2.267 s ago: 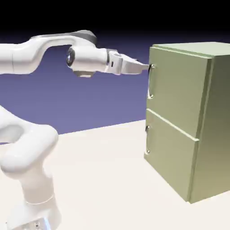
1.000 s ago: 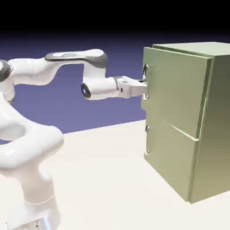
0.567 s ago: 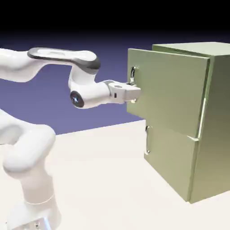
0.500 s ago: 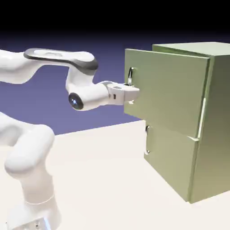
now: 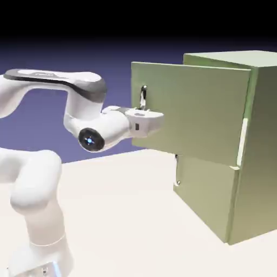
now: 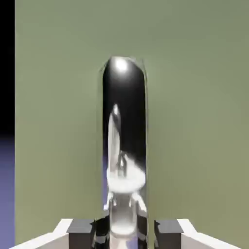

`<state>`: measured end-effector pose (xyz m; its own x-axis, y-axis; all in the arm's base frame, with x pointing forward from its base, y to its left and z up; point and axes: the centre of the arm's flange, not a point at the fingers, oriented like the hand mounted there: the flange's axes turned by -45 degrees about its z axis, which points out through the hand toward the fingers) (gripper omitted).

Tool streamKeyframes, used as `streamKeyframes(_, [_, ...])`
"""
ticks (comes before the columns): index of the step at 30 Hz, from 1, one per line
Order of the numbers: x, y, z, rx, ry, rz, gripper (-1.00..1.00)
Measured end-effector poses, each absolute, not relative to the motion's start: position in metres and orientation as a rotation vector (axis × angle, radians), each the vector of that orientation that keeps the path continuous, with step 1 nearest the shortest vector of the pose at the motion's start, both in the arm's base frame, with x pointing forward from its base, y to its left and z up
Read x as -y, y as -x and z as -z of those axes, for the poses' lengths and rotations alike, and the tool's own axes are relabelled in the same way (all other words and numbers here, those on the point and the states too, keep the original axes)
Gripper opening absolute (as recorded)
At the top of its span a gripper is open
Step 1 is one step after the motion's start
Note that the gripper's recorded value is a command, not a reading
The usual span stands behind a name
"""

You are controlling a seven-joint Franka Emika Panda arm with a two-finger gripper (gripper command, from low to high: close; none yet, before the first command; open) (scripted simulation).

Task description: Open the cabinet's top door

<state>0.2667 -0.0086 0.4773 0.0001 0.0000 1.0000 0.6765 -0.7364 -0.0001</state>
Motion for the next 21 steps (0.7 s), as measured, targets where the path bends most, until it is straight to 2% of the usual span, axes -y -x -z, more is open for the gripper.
streamKeyframes(21, [0.172, -0.241, -0.477, 1.025, 1.460, 1.460, -1.00])
